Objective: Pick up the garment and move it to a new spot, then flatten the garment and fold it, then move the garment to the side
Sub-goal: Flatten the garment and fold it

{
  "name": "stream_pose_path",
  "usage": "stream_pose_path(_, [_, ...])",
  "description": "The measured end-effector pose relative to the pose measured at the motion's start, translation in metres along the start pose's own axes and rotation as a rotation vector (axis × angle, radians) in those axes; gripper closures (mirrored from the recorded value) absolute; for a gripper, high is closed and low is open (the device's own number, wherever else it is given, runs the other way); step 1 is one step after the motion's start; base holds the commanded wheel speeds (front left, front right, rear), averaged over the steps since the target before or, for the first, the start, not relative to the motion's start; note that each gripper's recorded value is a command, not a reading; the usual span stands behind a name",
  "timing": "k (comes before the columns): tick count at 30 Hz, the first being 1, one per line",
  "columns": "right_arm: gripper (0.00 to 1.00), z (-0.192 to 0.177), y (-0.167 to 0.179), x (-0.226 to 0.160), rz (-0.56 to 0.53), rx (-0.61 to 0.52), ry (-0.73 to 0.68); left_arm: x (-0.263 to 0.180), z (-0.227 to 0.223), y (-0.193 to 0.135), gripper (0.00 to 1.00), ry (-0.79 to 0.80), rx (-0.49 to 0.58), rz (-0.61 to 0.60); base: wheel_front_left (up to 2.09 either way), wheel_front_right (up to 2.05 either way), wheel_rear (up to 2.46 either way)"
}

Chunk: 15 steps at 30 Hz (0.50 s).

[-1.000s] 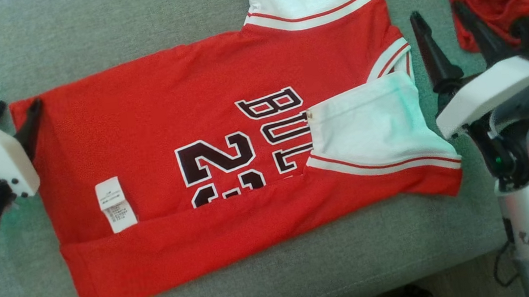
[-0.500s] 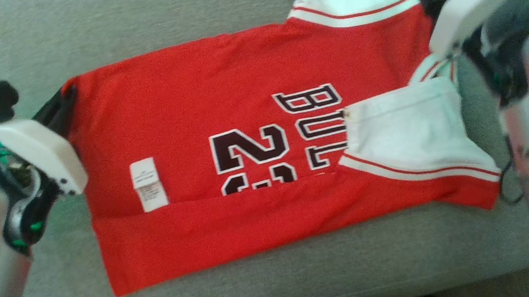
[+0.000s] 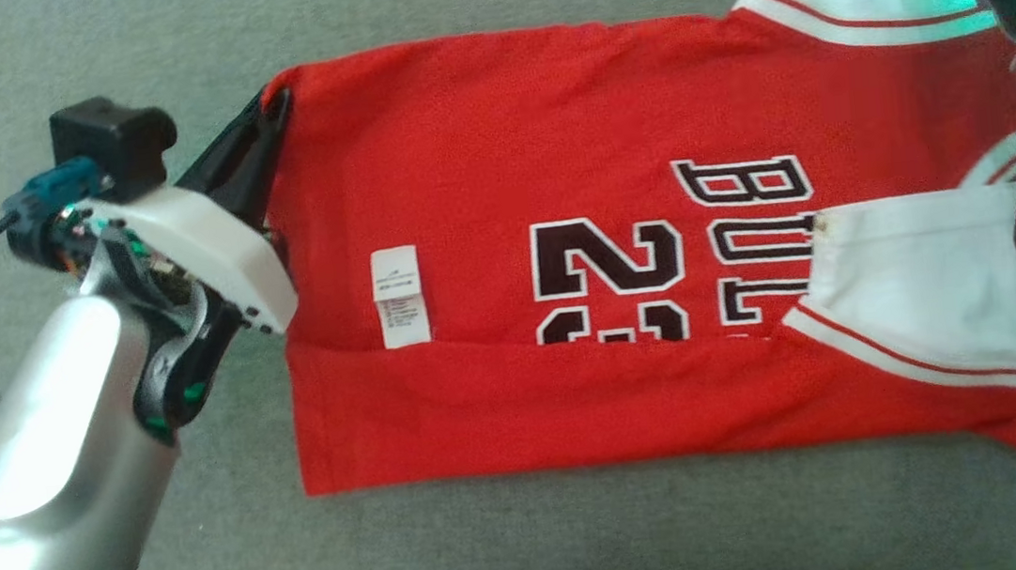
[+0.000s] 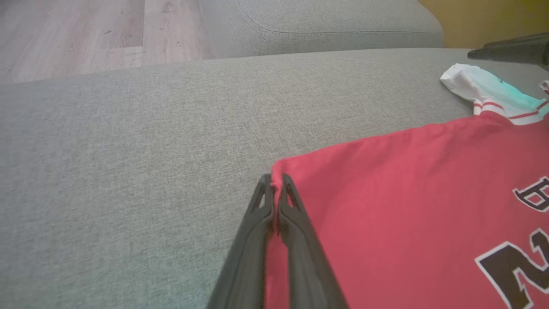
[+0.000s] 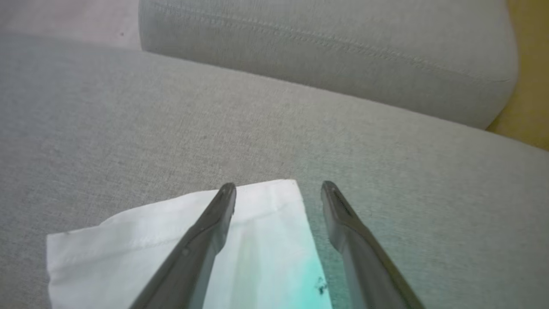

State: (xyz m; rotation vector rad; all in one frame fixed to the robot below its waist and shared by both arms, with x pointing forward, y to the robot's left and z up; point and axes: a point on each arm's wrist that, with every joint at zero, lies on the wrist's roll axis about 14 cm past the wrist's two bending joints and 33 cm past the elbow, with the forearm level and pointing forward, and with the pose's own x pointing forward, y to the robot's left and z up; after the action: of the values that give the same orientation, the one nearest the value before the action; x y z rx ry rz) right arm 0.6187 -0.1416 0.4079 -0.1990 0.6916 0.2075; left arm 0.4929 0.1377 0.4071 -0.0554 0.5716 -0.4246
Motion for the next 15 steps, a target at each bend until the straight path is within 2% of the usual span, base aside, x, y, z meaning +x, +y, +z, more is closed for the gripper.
stream_pose_path(3, [0.00,-0.016,0.010,0.017,0.013,-0.021,0.103,0.001,0.001,0.004,1.00,-0.015,-0.008,0.009,0.00,0.00,0.00])
stream_pose_path(11, [0.00,-0.029,0.005,0.026,0.003,0.010,0.204,0.008,-0.004,0.007,1.00,-0.006,-0.005,0.013,0.00,0.00,0.00])
stream_pose_path(12, [0.09,-0.030,0.005,0.026,0.006,0.020,0.208,0.009,-0.003,0.008,1.00,-0.010,-0.004,0.013,0.00,0.00,0.00])
stream_pose_path(13, [0.35,-0.030,0.005,0.026,0.008,0.025,0.214,0.009,-0.003,0.008,1.00,-0.009,-0.004,0.012,0.00,0.00,0.00])
stream_pose_path(14, [0.56,-0.031,0.006,0.026,0.009,0.027,0.217,0.010,-0.004,0.007,1.00,-0.007,-0.003,0.008,0.00,0.00,0.00])
stream_pose_path(15, [0.61,-0.032,0.006,0.026,0.010,0.027,0.218,0.011,-0.004,0.007,1.00,-0.006,-0.003,0.007,0.00,0.00,0.00])
